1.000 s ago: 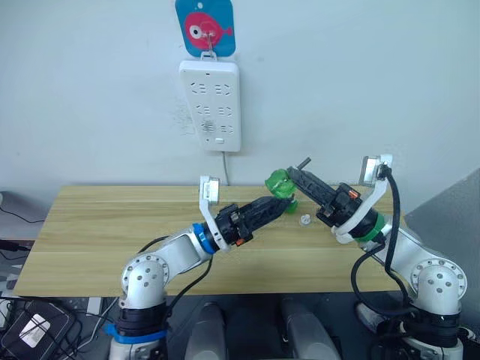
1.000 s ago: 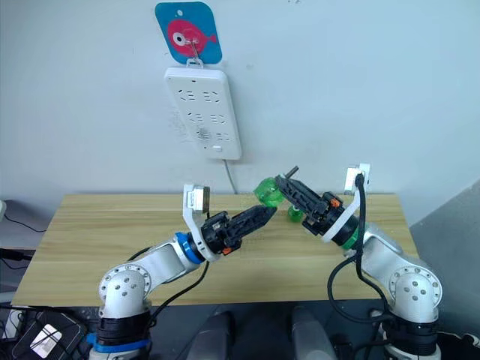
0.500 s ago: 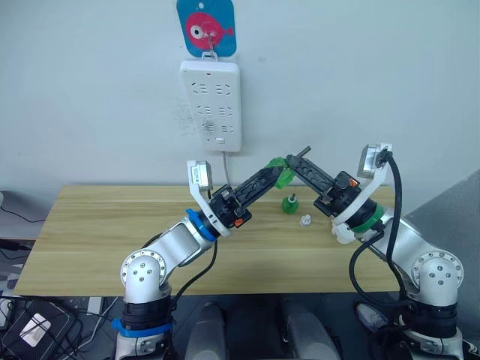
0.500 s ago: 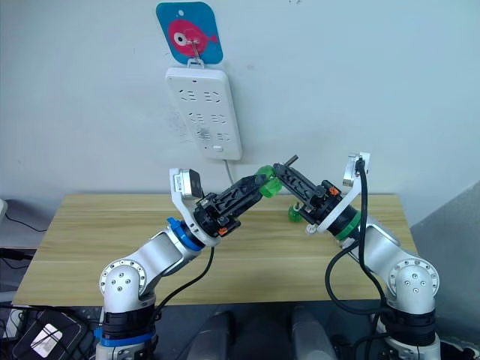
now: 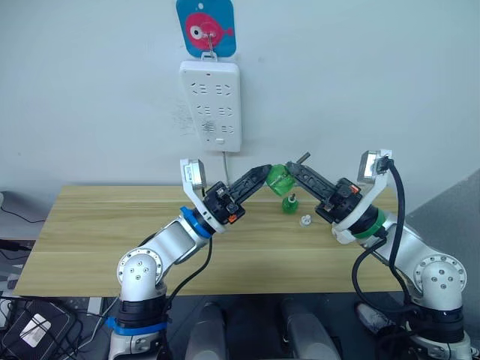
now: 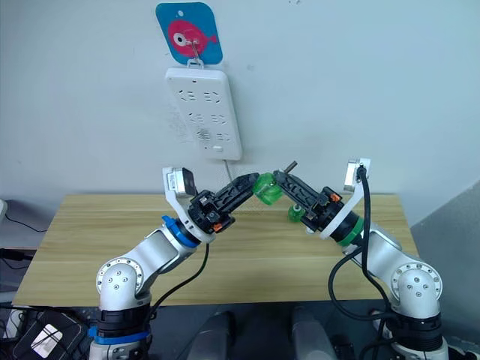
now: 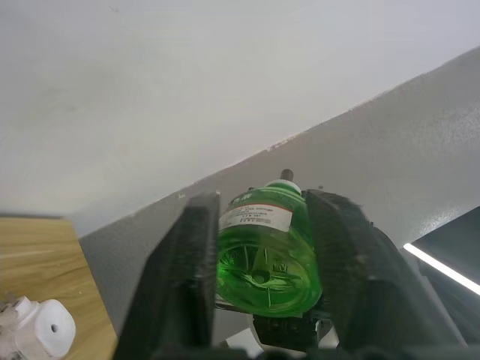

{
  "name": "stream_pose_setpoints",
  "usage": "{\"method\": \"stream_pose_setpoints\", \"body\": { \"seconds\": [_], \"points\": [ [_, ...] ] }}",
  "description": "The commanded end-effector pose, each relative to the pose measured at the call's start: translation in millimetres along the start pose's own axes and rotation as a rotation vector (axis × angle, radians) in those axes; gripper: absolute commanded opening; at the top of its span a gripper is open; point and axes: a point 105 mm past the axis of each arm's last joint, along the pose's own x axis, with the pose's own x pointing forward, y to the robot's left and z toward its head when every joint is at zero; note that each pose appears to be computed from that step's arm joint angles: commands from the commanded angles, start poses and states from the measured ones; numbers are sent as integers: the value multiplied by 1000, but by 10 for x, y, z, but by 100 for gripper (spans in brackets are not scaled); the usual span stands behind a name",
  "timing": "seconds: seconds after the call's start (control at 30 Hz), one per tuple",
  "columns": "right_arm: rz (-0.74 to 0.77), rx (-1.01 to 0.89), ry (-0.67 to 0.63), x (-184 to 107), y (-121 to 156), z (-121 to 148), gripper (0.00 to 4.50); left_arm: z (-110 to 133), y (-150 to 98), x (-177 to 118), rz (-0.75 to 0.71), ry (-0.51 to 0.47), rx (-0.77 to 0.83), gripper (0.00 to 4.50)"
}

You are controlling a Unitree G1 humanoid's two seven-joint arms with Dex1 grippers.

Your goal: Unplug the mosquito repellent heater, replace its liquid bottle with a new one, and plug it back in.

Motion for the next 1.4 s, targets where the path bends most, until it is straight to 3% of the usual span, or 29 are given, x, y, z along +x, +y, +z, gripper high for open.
{"method": "stream_pose_setpoints", "body": {
  "seconds": [0.03,0.1,0.2,0.23,0.3,0.7,1.13,1.27,1.4],
  "points": [
    [70,-11,-2,46,174,-10,79,-174,-179,64,-95,78,-25,57],
    [69,-12,-4,53,176,-7,79,-113,-167,71,-88,49,-40,27],
    [58,-16,-15,56,159,15,79,-5,-34,51,-6,-9,-28,27],
    [52,-16,-21,57,149,28,79,-9,-12,40,6,-3,-18,45],
    [42,-17,-30,60,131,51,79,-17,-25,16,-2,-4,-34,87],
    [33,-2,-42,84,96,92,79,-153,-193,-47,-84,31,-127,450],
    [63,15,-15,89,145,35,79,-110,-214,24,-113,13,-120,450],
    [72,19,-11,104,175,29,79,-102,-206,32,-113,14,-115,360],
    [85,21,-5,124,213,17,79,-117,-219,45,-128,31,-109,239]
  ]
}}
